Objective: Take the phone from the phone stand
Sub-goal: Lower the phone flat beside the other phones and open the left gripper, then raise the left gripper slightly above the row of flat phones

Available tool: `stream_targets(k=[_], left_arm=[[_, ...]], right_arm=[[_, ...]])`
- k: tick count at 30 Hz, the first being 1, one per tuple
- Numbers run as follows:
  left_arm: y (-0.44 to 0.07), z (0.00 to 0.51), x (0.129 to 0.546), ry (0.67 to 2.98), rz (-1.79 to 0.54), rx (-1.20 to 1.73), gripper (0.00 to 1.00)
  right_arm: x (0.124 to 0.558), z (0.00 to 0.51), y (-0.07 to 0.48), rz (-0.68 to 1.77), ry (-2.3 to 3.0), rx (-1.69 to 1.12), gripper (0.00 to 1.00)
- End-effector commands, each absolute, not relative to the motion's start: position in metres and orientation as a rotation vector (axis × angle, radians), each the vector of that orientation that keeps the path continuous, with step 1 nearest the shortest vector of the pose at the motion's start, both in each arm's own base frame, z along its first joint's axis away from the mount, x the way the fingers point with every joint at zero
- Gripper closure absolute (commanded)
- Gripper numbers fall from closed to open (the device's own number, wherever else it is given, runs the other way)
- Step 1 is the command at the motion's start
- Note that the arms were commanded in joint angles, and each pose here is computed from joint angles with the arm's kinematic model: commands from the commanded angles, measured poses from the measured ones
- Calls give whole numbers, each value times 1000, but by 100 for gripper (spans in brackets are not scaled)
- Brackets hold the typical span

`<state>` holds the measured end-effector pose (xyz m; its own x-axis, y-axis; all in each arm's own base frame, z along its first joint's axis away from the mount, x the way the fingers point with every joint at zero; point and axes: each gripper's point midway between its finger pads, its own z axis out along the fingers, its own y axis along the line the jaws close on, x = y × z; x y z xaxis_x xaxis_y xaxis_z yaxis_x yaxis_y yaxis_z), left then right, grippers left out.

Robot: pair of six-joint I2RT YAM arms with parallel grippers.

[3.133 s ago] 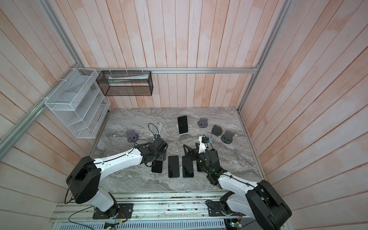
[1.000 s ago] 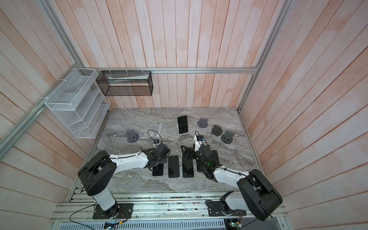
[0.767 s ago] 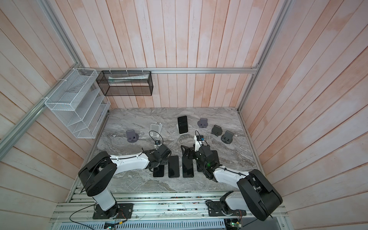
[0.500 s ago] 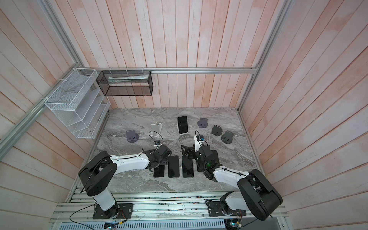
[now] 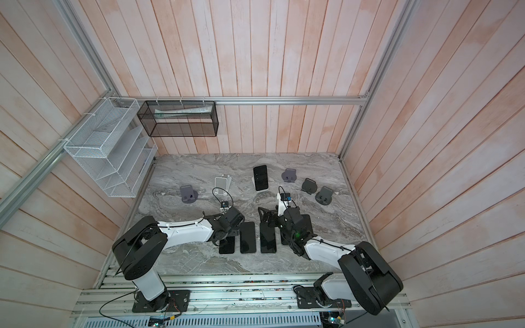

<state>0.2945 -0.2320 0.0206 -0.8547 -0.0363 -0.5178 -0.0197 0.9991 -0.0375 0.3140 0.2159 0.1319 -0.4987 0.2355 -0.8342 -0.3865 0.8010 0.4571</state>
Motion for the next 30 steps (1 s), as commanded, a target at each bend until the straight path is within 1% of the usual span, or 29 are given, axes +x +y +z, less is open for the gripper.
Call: stream_targets(k=[1, 15, 20, 25, 30], left_arm=[[-229, 7, 290, 2619, -11, -40, 28], [-230, 8, 292, 2615, 3, -32, 23], [-232, 12, 293, 2609, -10, -31, 22], [-232, 17, 295, 2602, -10, -30, 19], [-235, 23, 296, 2600, -13, -13, 19]], right_arm=[[316, 144, 221, 768, 1923, -131, 2], [315, 144, 220, 769, 1921, -127, 2], [315, 145, 221, 771, 1920, -128, 2], [315, 145, 220, 769, 1919, -129, 2], [315, 145, 219, 763, 1918, -126, 2]])
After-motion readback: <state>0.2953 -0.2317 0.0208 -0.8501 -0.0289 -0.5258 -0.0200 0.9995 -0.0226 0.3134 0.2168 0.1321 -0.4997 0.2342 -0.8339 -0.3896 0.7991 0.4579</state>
